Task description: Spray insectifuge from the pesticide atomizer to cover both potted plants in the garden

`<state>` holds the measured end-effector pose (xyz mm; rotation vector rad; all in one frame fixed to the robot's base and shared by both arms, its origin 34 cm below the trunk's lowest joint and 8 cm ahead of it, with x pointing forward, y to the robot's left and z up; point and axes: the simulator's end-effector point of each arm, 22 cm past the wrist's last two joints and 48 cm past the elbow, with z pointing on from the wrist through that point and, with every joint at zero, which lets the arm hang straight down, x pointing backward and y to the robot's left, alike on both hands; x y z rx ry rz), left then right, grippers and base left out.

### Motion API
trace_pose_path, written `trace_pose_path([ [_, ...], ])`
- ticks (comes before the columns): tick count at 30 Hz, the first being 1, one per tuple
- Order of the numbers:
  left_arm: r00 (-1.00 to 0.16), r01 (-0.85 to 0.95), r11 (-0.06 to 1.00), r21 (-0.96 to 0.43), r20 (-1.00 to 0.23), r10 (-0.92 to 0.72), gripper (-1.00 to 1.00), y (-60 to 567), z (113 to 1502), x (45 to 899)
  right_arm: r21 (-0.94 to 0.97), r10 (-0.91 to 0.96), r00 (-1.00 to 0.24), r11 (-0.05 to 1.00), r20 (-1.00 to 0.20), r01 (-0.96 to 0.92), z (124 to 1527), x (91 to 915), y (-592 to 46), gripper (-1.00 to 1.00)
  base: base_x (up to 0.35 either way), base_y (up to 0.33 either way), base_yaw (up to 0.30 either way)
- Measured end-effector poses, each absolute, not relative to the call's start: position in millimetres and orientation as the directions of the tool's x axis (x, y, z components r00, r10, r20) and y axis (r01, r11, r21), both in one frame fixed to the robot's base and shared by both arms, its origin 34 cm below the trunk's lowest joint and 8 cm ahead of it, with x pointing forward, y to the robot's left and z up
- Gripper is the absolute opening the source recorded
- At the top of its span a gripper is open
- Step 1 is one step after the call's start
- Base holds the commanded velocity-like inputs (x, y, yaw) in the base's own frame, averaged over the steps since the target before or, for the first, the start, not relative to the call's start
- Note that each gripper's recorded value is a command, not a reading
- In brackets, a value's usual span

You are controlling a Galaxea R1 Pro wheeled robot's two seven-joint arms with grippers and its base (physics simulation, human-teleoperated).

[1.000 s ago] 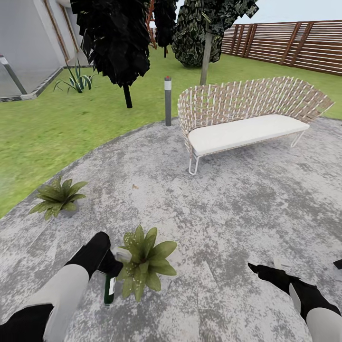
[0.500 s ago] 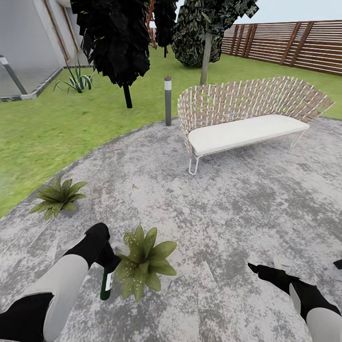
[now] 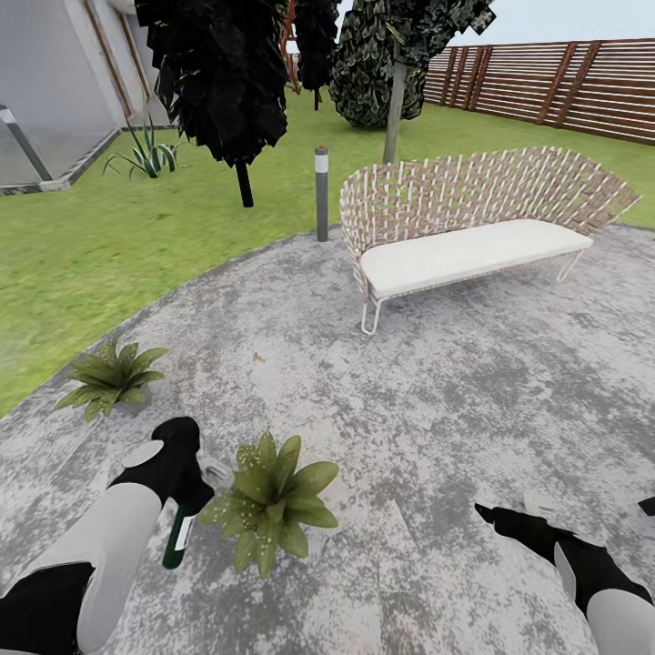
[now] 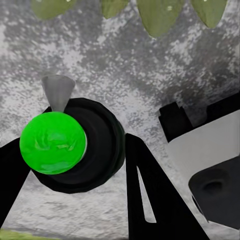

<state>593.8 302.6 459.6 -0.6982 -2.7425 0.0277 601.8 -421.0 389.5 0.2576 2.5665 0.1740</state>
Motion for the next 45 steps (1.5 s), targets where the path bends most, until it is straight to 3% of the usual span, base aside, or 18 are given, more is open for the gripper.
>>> trace_pose_path([
  [19,-0.828,0.485,0.869,-0.098,0.268,0.492,-1.0,296.9,460.3,599.7,0.176,0.218,-0.83,0.973,-0.512,0.147,389.8,602.2,-421.0,1.0,0.038,0.0,-0.001],
  [34,-0.823,0.499,0.861,-0.1,0.256,0.507,-1.0,296.5,460.9,602.8,0.177,0.219,-0.831,0.973,-0.512,0.147,389.8,602.1,-420.9,1.0,0.0,0.0,-0.175],
  [45,-0.85,0.503,0.863,-0.041,0.157,0.503,-1.0,293.2,484.1,640.5,0.178,0.219,-0.831,0.973,-0.512,0.147,389.8,602.2,-420.7,1.0,0.0,0.0,-0.048],
])
